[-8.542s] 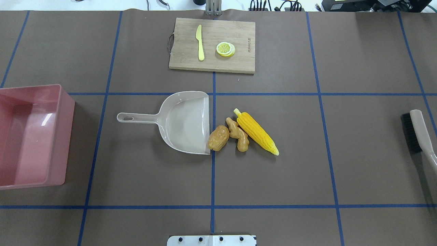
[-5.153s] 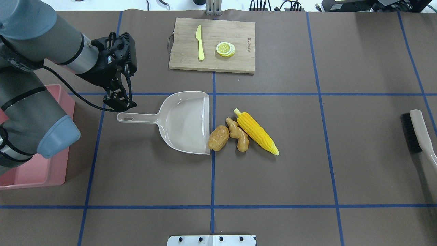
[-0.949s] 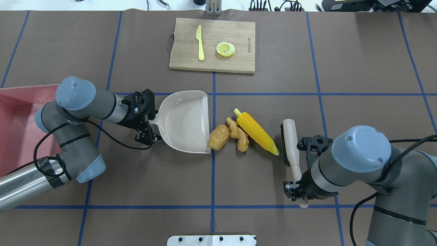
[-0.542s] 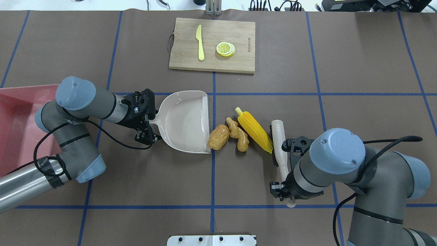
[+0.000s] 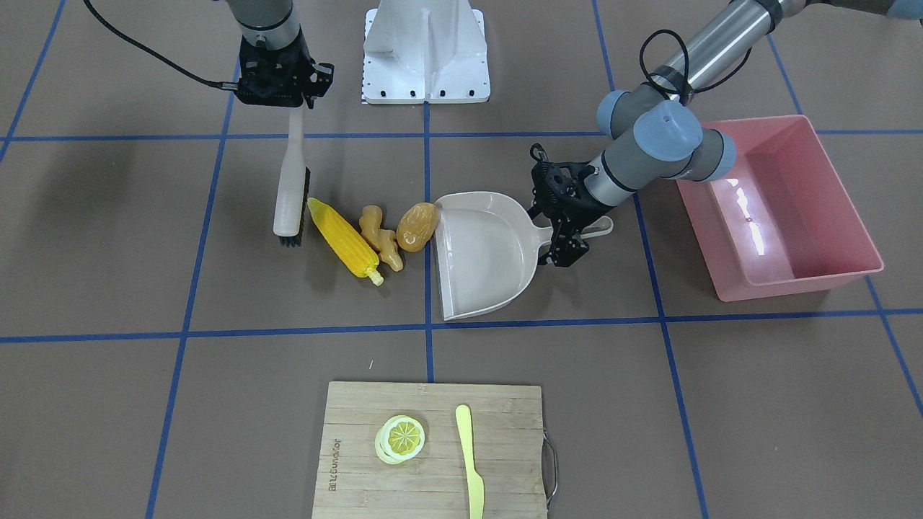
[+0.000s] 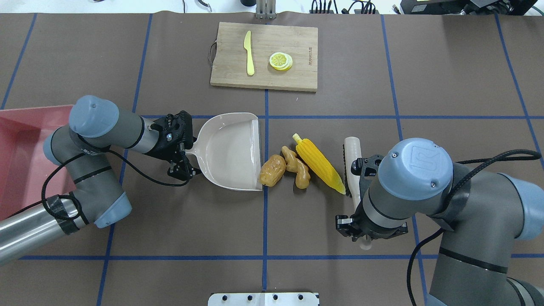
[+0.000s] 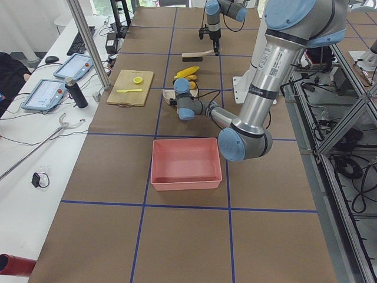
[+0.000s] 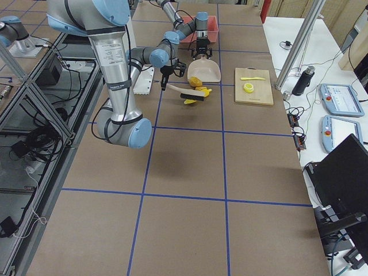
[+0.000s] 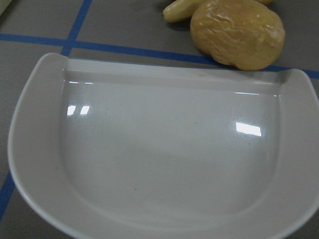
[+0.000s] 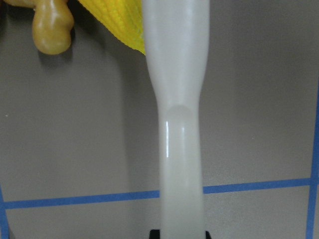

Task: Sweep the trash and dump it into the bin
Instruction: 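Sweep the corn, ginger and potato with the right brush into the dustpan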

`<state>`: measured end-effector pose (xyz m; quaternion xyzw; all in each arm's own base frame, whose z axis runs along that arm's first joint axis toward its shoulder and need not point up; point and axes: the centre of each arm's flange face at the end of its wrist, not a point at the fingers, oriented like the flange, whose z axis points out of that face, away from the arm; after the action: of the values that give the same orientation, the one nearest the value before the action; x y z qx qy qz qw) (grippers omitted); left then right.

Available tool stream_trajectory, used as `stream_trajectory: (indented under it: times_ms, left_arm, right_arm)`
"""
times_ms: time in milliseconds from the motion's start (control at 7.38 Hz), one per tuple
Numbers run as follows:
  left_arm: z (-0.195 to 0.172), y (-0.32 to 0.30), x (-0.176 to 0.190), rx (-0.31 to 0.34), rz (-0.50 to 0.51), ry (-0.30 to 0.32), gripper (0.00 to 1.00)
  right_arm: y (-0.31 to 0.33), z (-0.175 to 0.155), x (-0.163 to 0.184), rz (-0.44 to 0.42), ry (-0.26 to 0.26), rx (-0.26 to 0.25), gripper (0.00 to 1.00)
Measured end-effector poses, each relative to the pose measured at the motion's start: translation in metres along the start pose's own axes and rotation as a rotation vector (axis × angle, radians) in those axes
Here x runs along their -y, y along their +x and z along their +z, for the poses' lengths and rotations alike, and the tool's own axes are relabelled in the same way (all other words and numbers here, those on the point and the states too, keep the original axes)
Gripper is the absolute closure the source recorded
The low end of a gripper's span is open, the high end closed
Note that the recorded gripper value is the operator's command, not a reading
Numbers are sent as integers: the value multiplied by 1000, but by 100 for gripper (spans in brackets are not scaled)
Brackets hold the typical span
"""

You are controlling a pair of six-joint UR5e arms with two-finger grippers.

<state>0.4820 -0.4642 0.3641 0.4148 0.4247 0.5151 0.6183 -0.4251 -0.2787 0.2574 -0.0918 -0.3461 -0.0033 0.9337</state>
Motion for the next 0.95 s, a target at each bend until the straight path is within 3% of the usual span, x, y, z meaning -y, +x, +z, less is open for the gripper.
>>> stream_trajectory:
  times_ms: [678,949]
  left_arm:
    - [0,0,0,1,0,0,6]
    - [0,0,0,1,0,0,6]
  right_arm:
    - [6,50,17,-72,29,-135,100]
    - [-6,58,18,-73,31,-141,100]
